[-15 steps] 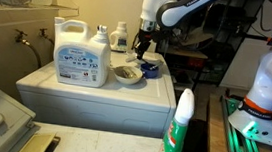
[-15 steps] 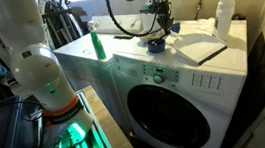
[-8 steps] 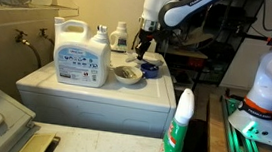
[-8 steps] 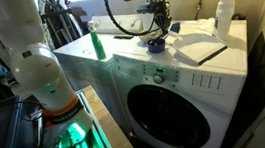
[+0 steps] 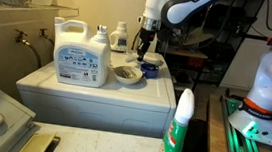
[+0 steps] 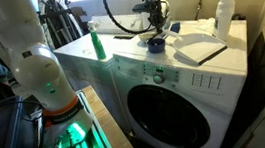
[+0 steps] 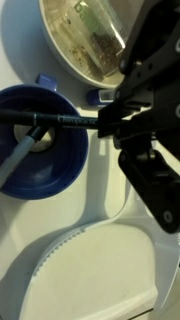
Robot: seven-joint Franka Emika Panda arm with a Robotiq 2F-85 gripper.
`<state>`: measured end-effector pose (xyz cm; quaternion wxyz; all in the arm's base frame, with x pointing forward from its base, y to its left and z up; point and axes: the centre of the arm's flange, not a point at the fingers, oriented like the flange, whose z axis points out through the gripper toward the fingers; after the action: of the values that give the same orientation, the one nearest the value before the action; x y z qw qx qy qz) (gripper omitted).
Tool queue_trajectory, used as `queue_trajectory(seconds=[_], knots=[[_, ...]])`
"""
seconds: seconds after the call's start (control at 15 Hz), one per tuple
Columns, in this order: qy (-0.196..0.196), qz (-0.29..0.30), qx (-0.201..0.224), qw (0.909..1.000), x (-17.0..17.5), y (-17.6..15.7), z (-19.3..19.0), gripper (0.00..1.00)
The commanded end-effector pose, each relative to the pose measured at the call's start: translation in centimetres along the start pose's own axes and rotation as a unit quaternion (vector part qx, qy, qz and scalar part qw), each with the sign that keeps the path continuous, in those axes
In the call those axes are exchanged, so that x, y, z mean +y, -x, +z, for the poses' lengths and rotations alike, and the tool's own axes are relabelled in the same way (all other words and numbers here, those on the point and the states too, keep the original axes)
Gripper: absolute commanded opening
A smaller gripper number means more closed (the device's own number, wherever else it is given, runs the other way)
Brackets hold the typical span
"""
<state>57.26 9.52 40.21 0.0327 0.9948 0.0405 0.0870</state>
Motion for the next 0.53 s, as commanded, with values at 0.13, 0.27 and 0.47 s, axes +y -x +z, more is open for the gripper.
queue_trajectory(seconds=[0.13, 0.27, 0.47], knots=[[0.002, -0.069, -0.014, 0.9975, 0.4, 1.32, -1.0, 0.03], [0.005, -0.089, -0.02, 0.9958, 0.13, 1.3, -0.85, 0.03], [0.001, -0.116, -0.04, 0.9924, -0.33, 1.5, -0.25, 0.03]])
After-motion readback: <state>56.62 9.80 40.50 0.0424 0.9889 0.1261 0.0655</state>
